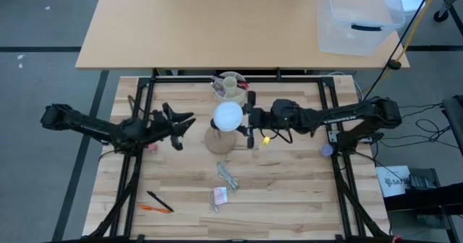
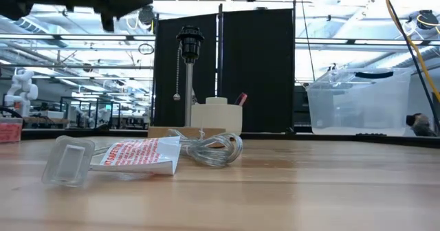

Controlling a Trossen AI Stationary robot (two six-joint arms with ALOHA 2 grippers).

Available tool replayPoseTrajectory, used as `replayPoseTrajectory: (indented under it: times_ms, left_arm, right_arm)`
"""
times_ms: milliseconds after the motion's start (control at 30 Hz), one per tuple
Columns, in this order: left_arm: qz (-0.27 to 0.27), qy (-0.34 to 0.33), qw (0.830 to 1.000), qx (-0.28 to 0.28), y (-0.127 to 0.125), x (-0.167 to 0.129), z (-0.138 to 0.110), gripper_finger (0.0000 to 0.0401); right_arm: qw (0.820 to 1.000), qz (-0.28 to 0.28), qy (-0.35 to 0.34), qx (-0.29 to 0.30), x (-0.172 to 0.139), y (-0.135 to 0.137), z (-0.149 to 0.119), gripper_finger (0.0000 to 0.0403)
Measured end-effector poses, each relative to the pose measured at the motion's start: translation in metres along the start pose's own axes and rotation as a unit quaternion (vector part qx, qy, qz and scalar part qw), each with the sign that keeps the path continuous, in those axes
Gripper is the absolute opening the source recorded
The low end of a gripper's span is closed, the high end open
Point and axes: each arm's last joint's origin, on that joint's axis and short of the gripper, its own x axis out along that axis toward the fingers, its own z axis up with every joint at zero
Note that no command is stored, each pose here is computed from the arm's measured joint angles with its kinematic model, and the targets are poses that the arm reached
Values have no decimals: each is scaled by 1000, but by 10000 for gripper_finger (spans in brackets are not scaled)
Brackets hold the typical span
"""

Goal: Screw lightbulb
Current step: Insert the lightbulb into the wooden lamp

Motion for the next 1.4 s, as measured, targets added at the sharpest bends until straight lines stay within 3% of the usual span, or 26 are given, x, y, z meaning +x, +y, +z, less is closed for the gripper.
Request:
replayPoseTrajectory:
  times_ms: [233, 533, 867, 1400]
  left_arm:
    - [-11, -57, 994, 88, -15, 13, 54, 115]
    - [-24, -4, 982, 185, -34, 37, 113, 115]
    - [-8, 83, 964, 252, -40, 73, 126, 115]
    - [-40, 121, 960, 249, -25, 93, 131, 115]
  right_arm:
    - [998, 15, -63, 15, 17, -6, -14, 157]
    - [994, 6, -95, 55, 37, -23, -47, 157]
    - [990, 4, -117, 76, 42, -32, -60, 157]
    - [992, 8, -104, 74, 57, -32, -52, 157]
